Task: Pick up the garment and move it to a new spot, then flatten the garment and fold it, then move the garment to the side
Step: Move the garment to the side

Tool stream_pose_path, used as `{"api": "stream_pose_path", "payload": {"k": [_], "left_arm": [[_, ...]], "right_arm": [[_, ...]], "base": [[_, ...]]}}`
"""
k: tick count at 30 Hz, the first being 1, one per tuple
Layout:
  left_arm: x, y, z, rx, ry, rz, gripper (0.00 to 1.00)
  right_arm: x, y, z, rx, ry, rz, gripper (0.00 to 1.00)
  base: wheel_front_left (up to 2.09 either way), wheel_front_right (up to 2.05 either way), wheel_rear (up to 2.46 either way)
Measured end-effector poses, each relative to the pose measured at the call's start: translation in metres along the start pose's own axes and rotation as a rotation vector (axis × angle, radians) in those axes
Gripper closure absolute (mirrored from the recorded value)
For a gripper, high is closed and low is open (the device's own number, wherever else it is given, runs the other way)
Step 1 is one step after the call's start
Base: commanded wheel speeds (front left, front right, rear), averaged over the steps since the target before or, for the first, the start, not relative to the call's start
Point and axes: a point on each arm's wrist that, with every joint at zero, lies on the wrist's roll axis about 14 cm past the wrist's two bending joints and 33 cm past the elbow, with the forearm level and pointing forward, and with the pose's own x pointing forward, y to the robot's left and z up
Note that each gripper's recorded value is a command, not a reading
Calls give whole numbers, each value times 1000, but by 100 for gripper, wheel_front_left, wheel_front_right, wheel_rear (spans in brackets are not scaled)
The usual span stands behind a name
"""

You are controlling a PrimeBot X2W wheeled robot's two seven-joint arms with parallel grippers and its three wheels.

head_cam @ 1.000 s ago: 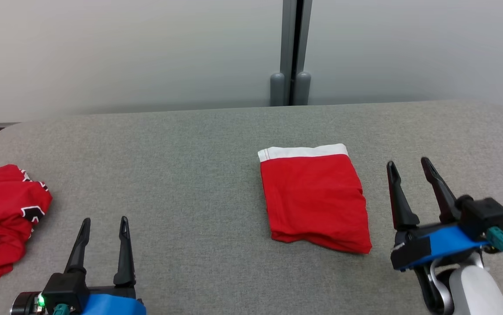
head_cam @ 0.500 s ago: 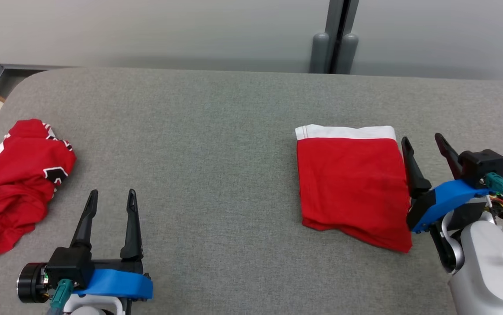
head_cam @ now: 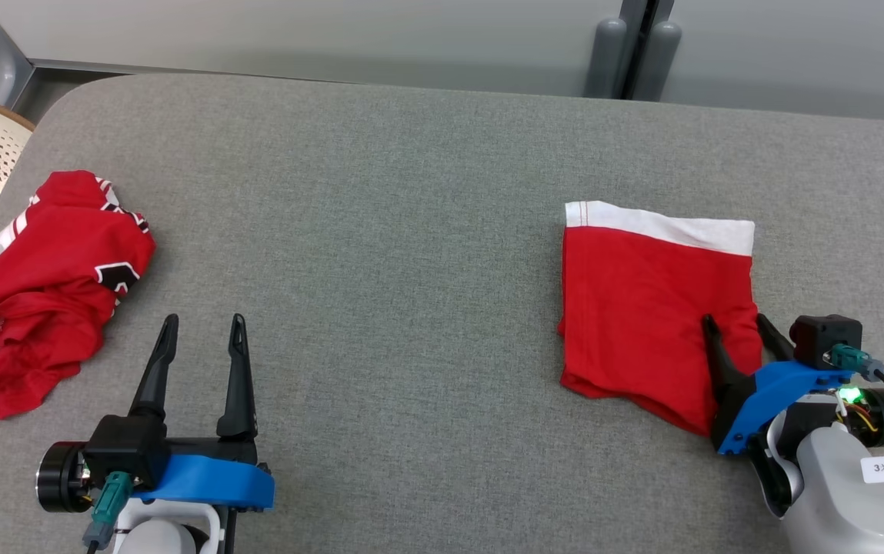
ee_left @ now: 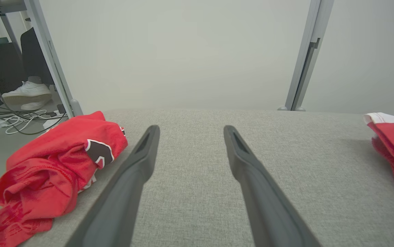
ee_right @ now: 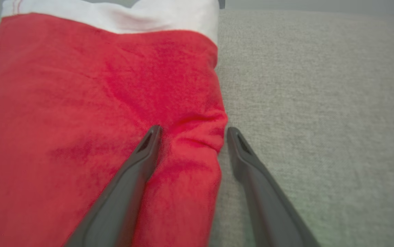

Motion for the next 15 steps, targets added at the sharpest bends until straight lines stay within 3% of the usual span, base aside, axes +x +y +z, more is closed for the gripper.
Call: {"api": "stream_pose_path", "payload": {"k": [5, 7, 8, 15], "left_arm": [[0, -1, -2, -3, 6, -3, 0], [0, -2, -1, -4, 4, -4, 0], [1, -3, -1, -5, 2, -6, 0], [5, -13, 1, -14, -6, -38, 0]], "right_arm": [[0, 7, -7, 24, 12, 11, 0], [0, 11, -5, 37, -1, 18, 92], [-1, 13, -5, 38, -6, 23, 100], [-7, 2, 7, 26, -59, 8, 100]], "base": [[0, 0, 0], [0, 0, 0], [0, 0, 0], [0, 0, 0]]}}
